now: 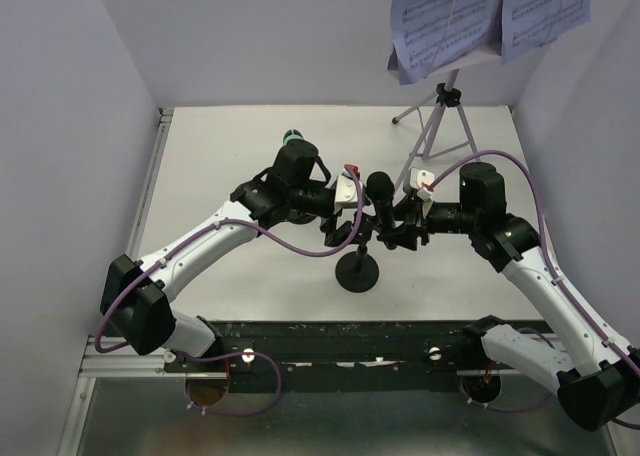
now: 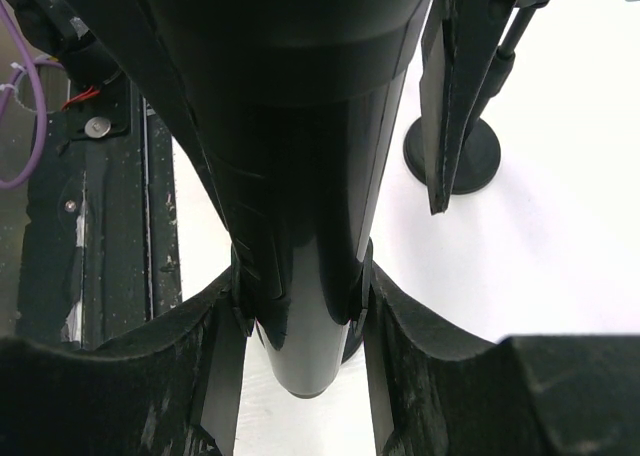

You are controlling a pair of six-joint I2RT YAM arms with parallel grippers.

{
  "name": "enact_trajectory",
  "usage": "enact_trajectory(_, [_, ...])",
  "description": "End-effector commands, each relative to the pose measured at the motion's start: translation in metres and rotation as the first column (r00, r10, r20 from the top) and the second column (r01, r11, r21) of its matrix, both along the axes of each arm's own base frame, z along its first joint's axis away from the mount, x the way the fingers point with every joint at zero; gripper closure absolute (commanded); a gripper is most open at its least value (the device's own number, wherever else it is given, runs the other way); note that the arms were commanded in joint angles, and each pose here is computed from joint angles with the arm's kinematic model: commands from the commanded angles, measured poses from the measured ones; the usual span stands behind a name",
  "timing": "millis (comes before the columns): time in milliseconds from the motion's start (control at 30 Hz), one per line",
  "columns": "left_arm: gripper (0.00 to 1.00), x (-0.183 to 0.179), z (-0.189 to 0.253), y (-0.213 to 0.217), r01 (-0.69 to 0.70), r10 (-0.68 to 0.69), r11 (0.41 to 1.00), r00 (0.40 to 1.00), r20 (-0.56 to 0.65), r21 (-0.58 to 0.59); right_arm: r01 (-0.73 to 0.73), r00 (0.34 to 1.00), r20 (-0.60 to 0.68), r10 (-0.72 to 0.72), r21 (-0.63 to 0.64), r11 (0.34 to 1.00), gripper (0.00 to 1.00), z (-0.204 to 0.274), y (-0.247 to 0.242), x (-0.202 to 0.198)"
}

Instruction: Pack up the instrument practice props

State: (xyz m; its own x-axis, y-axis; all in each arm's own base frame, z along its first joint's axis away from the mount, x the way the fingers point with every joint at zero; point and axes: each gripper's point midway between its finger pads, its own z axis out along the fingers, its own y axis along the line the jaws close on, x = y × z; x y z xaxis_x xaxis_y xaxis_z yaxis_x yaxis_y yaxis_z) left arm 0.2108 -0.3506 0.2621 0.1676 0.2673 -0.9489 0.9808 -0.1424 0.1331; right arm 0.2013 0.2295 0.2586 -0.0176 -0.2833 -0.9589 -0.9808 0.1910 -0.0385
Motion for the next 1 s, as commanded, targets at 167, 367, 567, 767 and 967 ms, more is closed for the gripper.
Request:
enact_trajectory(167, [0.2, -0.009, 0.009, -0.006, 0.042, -0.043, 0.998, 0.999, -0.025, -0.043, 0.014, 0.997, -0.071, -0.016, -0.033, 0.999, 0.79, -0.021, -0.002, -0.006])
enact_trajectory(367, [0.38, -0.008, 0.012, -0.004, -0.001, -0.002, 0.999, 0.999, -0.046, -0.053, 0.025, 0.997, -0.068, -0.028, -0.04, 0.999, 0.79, -0.023, -0.003, -0.004])
enact_trajectory(567, [0.75, -0.01, 0.004, -0.002, -0.002, 0.0, 0.999, 0.998, -0.059, -0.039, 0.044, 0.997, -0.056, -0.047, -0.049, 0.998, 0.75, -0.021, -0.004, 0.0])
enact_trajectory(767, [1.0, -0.009, 0.0, 0.001, -0.016, 0.014, 0.999, 0.998, -0.056, -0.039, 0.086, 0.994, -0.064, -0.09, -0.068, 0.994, 0.41, -0.015, -0.009, 0.002])
enact_trajectory(967, [1.0, -0.009, -0.003, 0.004, -0.039, 0.037, 0.998, 0.997, -0.065, -0.043, 0.115, 0.991, -0.067, -0.117, -0.03, 0.993, 0.29, 0.009, -0.005, 0.009])
